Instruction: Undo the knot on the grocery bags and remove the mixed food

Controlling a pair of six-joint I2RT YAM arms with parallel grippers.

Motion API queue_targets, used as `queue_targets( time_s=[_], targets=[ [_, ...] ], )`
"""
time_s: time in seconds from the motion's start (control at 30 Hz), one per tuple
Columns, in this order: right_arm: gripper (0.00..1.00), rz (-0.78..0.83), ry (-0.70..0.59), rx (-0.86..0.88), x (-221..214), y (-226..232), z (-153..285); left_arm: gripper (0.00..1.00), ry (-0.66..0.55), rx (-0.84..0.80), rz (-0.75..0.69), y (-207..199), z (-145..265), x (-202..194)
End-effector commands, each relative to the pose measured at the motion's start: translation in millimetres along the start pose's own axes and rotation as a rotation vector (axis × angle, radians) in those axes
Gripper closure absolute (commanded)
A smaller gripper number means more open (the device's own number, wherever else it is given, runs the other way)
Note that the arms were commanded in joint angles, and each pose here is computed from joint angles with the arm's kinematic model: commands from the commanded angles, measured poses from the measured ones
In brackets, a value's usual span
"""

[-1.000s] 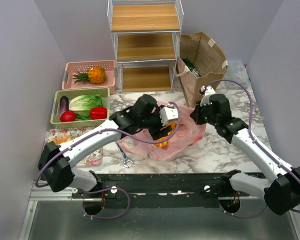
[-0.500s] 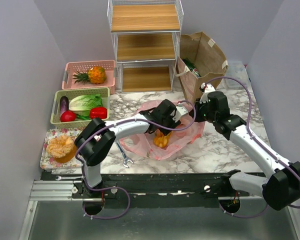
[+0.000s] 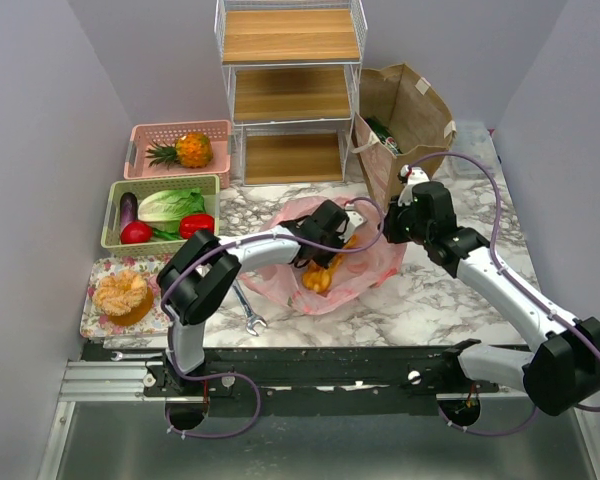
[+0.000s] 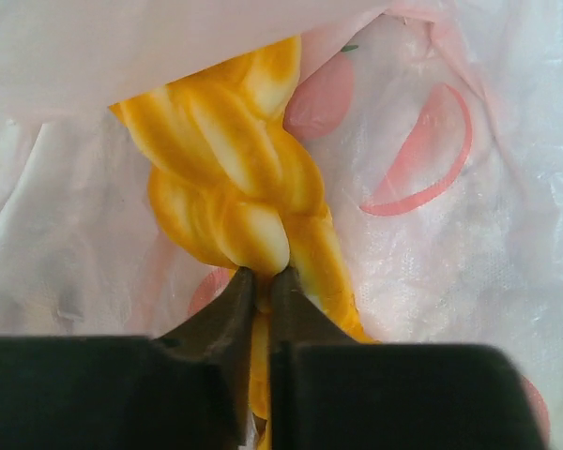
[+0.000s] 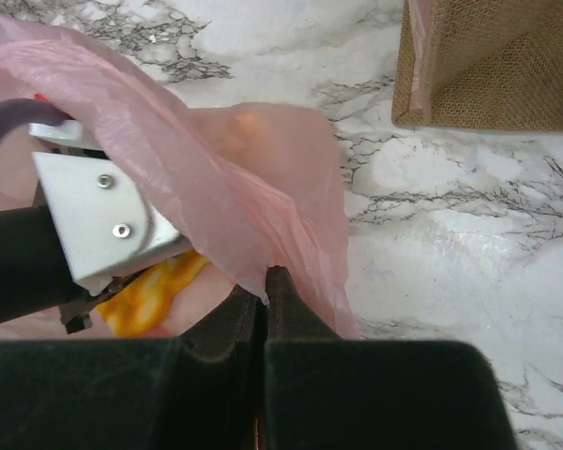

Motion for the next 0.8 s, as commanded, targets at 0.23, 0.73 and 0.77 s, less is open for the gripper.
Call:
queue_targets(
  time_s=[0.23,0.73,0.77],
  targets=[
    [0.99,0.018,-0.07,-0.088,13,-14,-2,1.0,-0.162,-0.091,-0.168,-7,101,34],
    [0.99,0.021,-0.071,-0.066,15,-10,-4,1.0,-0.484,-0.241,-0.489,-45,179,42],
    [0.99,0.021,-0.064,-0.057,13,-8,-4,1.0,-0.541,-0.254,-0.477,-48,190,55]
  ],
)
Point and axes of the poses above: each gripper's point midway between its finger pads, its own z axis back along the fingers, its own y axis along the line the jaws close on, x = y × z, the point moved 1 cm from there along z, back along the fingers, and after that the axes turned 10 degrees about -z, right-handed, at the moved point
